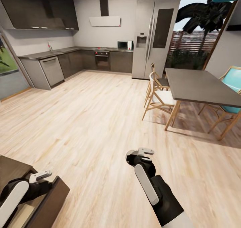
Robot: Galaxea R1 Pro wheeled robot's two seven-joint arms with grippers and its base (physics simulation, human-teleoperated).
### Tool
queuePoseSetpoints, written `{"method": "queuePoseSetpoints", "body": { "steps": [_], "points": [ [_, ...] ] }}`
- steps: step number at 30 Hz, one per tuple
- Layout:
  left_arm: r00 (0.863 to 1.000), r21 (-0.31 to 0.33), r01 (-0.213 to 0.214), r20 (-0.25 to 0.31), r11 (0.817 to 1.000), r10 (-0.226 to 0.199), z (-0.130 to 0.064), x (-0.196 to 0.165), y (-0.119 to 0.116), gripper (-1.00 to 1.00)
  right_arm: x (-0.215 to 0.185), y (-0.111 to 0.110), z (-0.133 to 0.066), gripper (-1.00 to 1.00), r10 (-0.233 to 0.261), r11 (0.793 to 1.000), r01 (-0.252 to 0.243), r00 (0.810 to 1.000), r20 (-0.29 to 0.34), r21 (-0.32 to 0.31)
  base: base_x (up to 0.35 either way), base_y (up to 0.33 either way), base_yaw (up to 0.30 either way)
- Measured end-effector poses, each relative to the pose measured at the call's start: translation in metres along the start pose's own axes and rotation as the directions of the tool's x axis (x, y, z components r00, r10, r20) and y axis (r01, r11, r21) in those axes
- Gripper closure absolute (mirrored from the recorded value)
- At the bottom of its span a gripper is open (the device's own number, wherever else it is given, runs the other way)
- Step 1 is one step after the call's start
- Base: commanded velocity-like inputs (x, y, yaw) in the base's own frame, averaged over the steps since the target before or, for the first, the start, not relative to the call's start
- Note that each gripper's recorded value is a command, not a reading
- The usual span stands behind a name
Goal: Place each of the two pumpkins and all three candles from the living room inside a cabinet in the living room (use any cabinet), then make sure every cabinet is closed, and position the cauldron so it is next to a table in the living room.
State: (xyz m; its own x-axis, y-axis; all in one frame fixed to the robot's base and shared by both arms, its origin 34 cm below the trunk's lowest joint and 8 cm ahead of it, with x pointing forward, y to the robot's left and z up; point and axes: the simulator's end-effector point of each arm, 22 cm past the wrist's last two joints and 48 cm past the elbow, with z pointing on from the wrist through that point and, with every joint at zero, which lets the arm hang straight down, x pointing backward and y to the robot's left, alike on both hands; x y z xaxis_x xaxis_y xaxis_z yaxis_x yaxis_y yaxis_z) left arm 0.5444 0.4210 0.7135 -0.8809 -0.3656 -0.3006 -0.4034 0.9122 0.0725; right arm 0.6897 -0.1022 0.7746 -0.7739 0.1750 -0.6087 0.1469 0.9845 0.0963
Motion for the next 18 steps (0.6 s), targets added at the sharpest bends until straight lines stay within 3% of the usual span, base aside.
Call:
{"method": "queuePoseSetpoints", "body": {
  "steps": [5, 18],
  "points": [
    [1.0, 0.002, -0.001, 0.005, 1.0, 0.001, -0.0017, -0.0013, -0.0008, -1.0, -0.0021, 0.0004, -0.0018, 1.0, -0.001, 1.0, 0.001, 1.0, 0.005, 0.0, 0.121, -0.101, 0.238],
    [1.0, 0.007, 0.002, 0.016, 1.0, -0.002, -0.0061, -0.0045, -0.0013, -1.0, -0.0063, 0.002, -0.0069, 1.0, -0.006, 1.0, 0.006, 1.0, 0.015, -0.003, 0.004, -0.003, 0.25]
  ]
}}
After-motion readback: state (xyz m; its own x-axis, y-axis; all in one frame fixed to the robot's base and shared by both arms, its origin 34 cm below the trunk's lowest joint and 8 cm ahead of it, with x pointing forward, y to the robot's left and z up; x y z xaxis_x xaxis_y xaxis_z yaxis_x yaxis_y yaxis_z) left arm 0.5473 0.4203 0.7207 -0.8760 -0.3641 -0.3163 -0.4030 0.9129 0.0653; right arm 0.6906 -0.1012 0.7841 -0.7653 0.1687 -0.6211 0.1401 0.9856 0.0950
